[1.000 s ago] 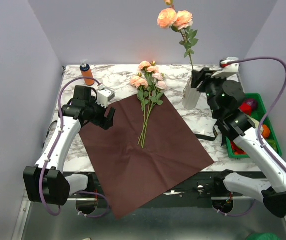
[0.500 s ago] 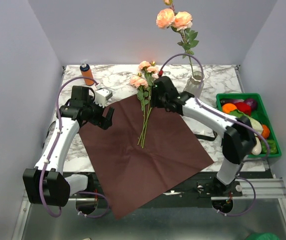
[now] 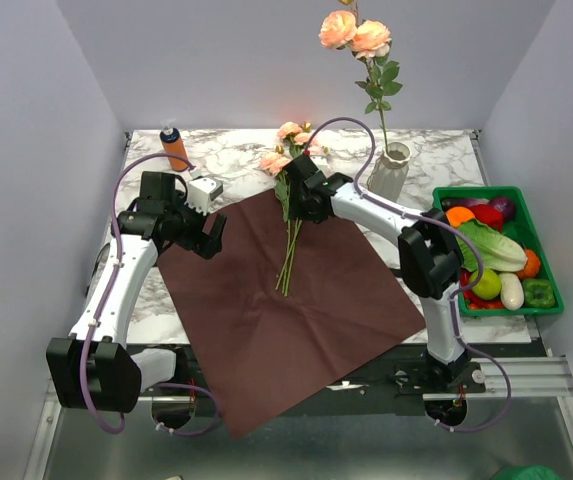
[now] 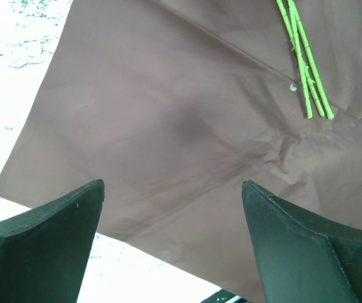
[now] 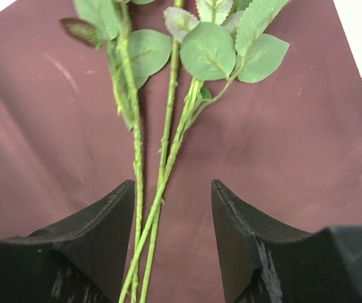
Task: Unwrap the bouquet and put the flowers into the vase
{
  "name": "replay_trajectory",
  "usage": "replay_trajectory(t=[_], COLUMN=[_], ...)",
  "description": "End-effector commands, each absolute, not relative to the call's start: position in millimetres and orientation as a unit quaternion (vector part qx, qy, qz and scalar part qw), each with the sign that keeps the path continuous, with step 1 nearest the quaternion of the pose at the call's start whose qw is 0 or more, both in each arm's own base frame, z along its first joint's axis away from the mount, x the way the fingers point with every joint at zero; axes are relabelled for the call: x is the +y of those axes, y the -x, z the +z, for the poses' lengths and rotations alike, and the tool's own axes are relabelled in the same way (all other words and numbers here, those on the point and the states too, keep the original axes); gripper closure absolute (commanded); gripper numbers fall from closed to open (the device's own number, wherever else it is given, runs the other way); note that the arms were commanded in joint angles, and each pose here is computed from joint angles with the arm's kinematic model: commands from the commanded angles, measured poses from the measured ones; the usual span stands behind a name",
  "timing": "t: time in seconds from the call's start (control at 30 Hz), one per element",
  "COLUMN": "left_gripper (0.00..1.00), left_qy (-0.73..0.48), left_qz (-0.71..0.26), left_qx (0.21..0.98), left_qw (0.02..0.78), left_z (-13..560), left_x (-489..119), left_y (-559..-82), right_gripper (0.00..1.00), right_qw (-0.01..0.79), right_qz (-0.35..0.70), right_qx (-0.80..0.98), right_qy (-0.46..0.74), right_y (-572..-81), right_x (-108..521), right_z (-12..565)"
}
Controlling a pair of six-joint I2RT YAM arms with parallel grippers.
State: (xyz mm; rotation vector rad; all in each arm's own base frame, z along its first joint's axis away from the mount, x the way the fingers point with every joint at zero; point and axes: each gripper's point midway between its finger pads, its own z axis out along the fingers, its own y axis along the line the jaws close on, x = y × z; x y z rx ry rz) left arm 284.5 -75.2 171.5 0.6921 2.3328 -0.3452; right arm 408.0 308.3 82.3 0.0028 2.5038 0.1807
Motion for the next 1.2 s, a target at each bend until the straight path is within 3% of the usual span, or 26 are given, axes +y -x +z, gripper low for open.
replay_trajectory(t=[0.0,0.27,1.17], left_gripper=[0.01,0.01,0.02], left_qy=[-0.27,-0.269,-0.27], left_qz=[-0.131,-0.132,-0.16], left_qx=[0.893,0.895,0.897], left_qw=[0.336,0.331,0.31], left_z=[169.7,163.6,141.6], left_x=[-71.5,-65.3,-65.5], left_y=[-285.6,-286.6,-281.8], right_gripper=[0.41,0.44,0.47], right_qw=[0.289,0.272,0.292], right_qz=[0.023,-0.007,0.051], right_qx=[0.956,0.96,0.953], right_qy=[-0.035,-0.062,-0.062], right_y=[-415.2,-429.7,-449.4], right_x=[292.4,271.4,295.8], right_z=[61.1,37.6,54.2])
